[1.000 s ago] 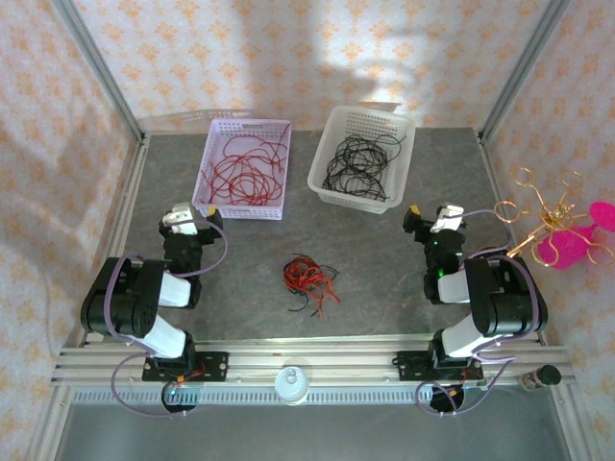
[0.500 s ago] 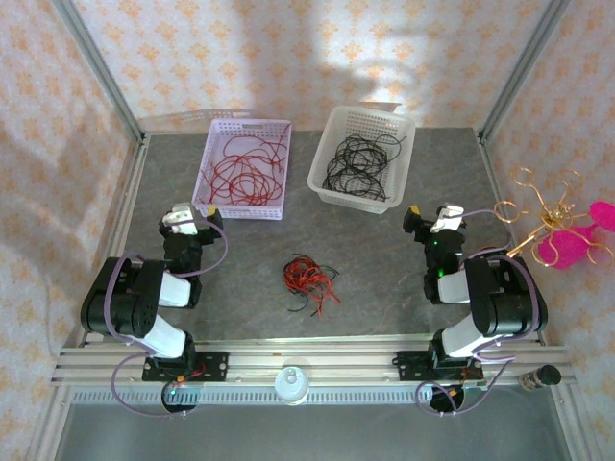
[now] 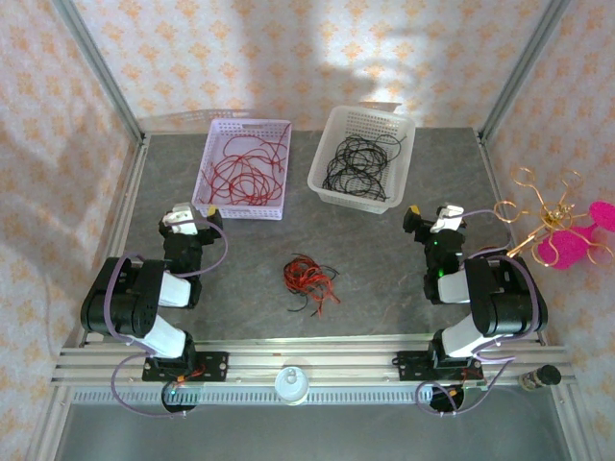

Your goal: Untangle the cables

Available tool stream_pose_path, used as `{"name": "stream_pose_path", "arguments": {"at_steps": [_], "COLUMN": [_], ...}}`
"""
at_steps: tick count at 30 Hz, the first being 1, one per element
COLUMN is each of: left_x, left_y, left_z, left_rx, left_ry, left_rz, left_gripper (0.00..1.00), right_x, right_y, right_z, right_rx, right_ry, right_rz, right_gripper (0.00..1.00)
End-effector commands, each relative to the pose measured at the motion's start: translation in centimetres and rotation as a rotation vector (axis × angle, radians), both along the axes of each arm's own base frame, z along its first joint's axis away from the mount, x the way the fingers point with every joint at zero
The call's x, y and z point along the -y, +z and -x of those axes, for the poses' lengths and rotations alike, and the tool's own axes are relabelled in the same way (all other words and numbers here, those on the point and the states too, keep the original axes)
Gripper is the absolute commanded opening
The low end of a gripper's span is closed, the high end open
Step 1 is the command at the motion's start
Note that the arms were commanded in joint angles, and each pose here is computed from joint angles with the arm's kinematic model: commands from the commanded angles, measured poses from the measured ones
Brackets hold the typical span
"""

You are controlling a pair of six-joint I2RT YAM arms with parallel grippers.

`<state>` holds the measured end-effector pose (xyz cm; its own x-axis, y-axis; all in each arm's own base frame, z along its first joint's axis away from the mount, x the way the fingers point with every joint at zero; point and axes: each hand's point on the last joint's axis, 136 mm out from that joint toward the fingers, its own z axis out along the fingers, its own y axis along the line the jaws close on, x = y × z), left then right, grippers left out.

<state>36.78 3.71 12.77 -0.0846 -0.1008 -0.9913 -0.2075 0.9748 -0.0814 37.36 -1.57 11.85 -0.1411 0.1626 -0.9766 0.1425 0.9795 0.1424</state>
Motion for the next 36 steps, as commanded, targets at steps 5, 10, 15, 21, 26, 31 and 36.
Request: {"name": "stream_pose_path", "arguments": {"at_steps": [5, 10, 15, 21, 26, 31, 36], "left_x": [-0.9, -1.8, 0.4, 6.4, 13.4, 20.7, 24.0], "left_y": [3.5, 5.4, 4.9, 5.3, 3.3, 1.7, -0.7], "left_z": [0.3, 0.5, 0.9, 3.0, 5.3, 8.0, 9.6], "left_rx": [0.018, -0.019, -0.069, -0.124, -0.311, -0.471, -0.607], "left_ry": [0.099, 0.18, 0.059, -0.138, -0.325, -0.608, -0.704], "left_rz": [-0.017, 0.094, 0.297, 0.463, 0.46, 0.478, 0.421], "left_gripper": [0.99, 0.99, 0.99, 0.81, 0.77, 0.73, 0.72], "right_x": [0.3, 0.9, -1.4, -8.5, -15.3, -19.7, -24.5], "right_y": [2.1, 3.2, 4.0, 2.9, 1.9, -0.7, -1.5], "right_z": [0.0, -0.7, 0.8, 3.4, 7.3, 11.4, 14.9], "right_rx": [-0.01, -0.16, -0.182, -0.377, -0.518, -0.672, -0.684], "right_ry": [-0.077, -0.173, -0.075, 0.203, 0.411, 0.561, 0.782], "right_rz": [0.023, -0.125, -0.301, -0.395, -0.38, -0.332, -0.131], "right_gripper": [1.0, 1.0, 1.0, 0.83, 0.67, 0.6, 0.48]}}
